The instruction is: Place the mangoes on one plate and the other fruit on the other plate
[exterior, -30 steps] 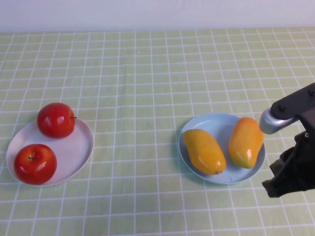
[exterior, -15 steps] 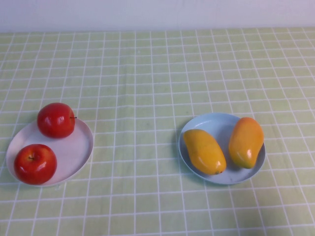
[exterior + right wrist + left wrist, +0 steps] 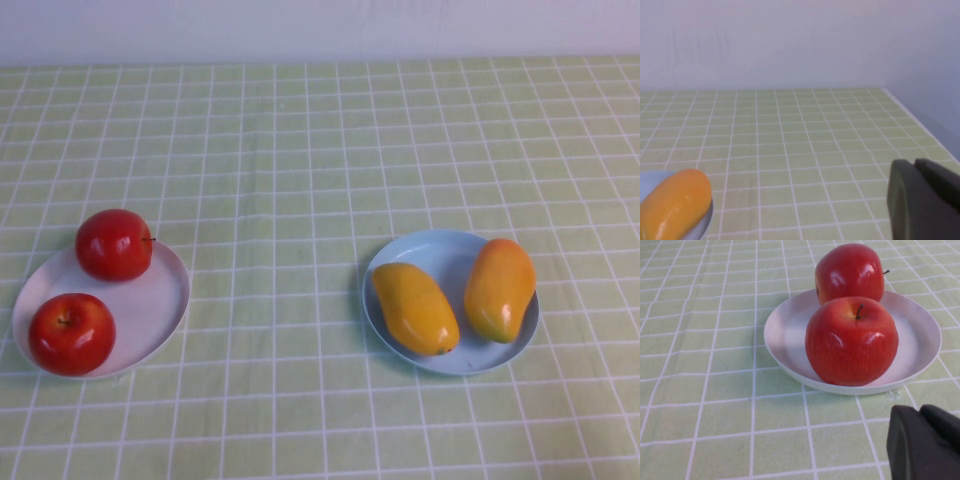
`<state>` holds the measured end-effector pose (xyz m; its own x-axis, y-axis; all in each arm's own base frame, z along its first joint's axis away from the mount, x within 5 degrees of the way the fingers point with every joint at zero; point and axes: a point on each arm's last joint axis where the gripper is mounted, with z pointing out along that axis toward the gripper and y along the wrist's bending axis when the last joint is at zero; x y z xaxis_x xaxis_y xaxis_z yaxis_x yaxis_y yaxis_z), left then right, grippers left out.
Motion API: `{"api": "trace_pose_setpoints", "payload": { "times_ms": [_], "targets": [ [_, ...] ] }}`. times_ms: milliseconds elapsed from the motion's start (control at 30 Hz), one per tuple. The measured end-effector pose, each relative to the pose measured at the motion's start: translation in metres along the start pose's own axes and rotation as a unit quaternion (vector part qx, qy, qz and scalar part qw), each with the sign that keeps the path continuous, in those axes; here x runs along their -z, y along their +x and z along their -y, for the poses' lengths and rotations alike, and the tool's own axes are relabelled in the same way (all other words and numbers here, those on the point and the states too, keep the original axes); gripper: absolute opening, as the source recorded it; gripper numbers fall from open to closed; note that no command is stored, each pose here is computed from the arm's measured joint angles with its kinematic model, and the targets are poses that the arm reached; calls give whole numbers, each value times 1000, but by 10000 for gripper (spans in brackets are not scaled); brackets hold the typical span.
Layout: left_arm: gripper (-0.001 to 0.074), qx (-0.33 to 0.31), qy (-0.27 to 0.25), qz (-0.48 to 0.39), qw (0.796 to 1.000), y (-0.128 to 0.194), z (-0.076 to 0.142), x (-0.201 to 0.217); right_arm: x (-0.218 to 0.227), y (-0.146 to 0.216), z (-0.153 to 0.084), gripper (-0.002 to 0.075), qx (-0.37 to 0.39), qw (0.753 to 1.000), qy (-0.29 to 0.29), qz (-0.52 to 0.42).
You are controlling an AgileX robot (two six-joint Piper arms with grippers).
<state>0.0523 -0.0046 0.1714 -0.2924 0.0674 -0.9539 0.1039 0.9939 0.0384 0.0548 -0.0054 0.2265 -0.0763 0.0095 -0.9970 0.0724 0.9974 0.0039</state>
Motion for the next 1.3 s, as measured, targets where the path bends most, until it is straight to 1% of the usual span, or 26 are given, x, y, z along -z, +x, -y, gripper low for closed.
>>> {"api": "trace_pose_setpoints", "payload": {
  "times_ms": [267, 467, 533, 667, 800, 1033, 1300],
  "targets": [
    [3, 0, 0, 0, 1000, 0, 0, 0, 0, 17, -1, -15, -18, 1000, -7, 9],
    [3, 0, 0, 0, 1000, 0, 0, 0, 0, 17, -2, -15, -48, 999, -14, 13],
    [3, 0, 0, 0, 1000, 0, 0, 0, 0, 18, -3, -15, -43, 999, -18, 11],
    [3, 0, 0, 0, 1000, 0, 0, 0, 1, 21, -8, -15, -13, 999, -48, -5],
    [3, 0, 0, 0, 1000, 0, 0, 0, 1, 27, -10, -15, 19, 997, -61, -38],
    [3, 0, 0, 0, 1000, 0, 0, 0, -2, 52, -11, -15, -1, 993, -66, -95],
    [3, 0, 0, 0, 1000, 0, 0, 0, -1, 52, -11, -15, -14, 993, -67, -98]
  ]
}}
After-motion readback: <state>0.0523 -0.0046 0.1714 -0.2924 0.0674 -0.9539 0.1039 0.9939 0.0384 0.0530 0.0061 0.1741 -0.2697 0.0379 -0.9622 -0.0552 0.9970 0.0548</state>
